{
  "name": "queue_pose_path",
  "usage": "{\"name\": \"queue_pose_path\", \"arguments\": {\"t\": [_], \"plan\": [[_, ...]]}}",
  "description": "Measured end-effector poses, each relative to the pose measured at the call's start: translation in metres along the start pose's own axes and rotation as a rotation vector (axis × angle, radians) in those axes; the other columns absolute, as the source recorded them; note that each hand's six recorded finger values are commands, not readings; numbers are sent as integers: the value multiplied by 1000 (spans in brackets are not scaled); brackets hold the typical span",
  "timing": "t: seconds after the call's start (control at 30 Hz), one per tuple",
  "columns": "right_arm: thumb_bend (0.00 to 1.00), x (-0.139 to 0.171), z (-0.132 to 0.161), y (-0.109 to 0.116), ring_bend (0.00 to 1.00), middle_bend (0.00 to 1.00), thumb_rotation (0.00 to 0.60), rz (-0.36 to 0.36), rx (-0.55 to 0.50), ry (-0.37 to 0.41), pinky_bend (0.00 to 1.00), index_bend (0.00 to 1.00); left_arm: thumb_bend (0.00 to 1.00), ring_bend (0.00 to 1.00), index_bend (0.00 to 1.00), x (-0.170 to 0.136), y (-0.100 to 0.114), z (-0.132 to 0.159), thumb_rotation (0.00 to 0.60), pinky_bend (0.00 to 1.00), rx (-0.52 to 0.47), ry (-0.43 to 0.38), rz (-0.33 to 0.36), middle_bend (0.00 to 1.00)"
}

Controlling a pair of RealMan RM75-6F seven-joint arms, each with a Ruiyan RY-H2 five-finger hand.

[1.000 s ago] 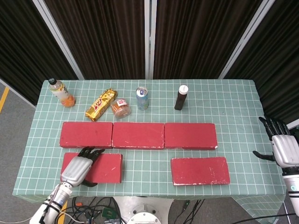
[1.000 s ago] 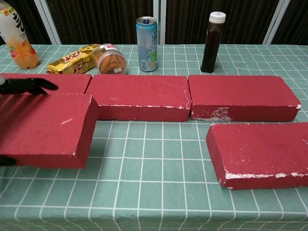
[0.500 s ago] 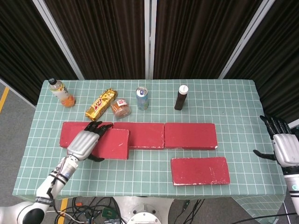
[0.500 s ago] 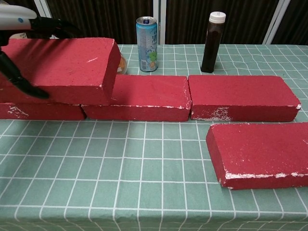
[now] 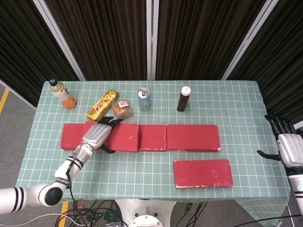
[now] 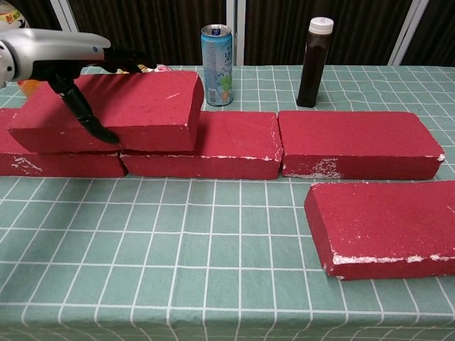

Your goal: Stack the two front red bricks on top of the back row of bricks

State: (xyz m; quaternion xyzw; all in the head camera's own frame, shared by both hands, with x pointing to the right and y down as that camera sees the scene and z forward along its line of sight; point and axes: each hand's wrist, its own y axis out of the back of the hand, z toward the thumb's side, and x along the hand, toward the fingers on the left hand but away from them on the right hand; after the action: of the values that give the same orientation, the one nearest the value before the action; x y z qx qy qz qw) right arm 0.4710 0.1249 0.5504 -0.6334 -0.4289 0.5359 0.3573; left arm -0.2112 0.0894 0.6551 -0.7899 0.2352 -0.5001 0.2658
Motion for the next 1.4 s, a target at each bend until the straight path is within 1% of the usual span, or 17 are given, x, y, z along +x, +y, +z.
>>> {"name": "queue_pose_path", "arguments": {"t": [0.17,0.27,0.57,0.93,1.07,1.27,1.4], "plan": [[0,1,-3,0,0,0,600,-2,0,-8,0,0,62,0,0,12,-6,-7,600,0,13,42,-9,209],[0,1,-6,-1,0,0,600,1,1,-13,0,0,62,0,0,15,-9,-9,600,0,36,50,-10,209],[0,0,-8,-4,0,0,600,7,-2,-22,0,0,62,0,0,21,-13,-8,600,0,44,54,-16,209],[0,0,-10,-6,0,0,600,10,4,-26,0,0,62,0,0,24,-6,-4,600,0,42,47,-8,209],[0,0,-11,-8,0,0,600,8,24,-34,0,0,61,0,0,26,-9,-5,600,0,33,55,-19,209],[0,-1,-11,-8,0,0,600,14,17,-34,0,0,61,0,0,26,-14,-7,600,0,24,61,-36,209],[0,-1,-12,-8,0,0,600,15,16,-37,0,0,47,0,0,26,-14,-6,600,0,19,60,-37,178]]}}
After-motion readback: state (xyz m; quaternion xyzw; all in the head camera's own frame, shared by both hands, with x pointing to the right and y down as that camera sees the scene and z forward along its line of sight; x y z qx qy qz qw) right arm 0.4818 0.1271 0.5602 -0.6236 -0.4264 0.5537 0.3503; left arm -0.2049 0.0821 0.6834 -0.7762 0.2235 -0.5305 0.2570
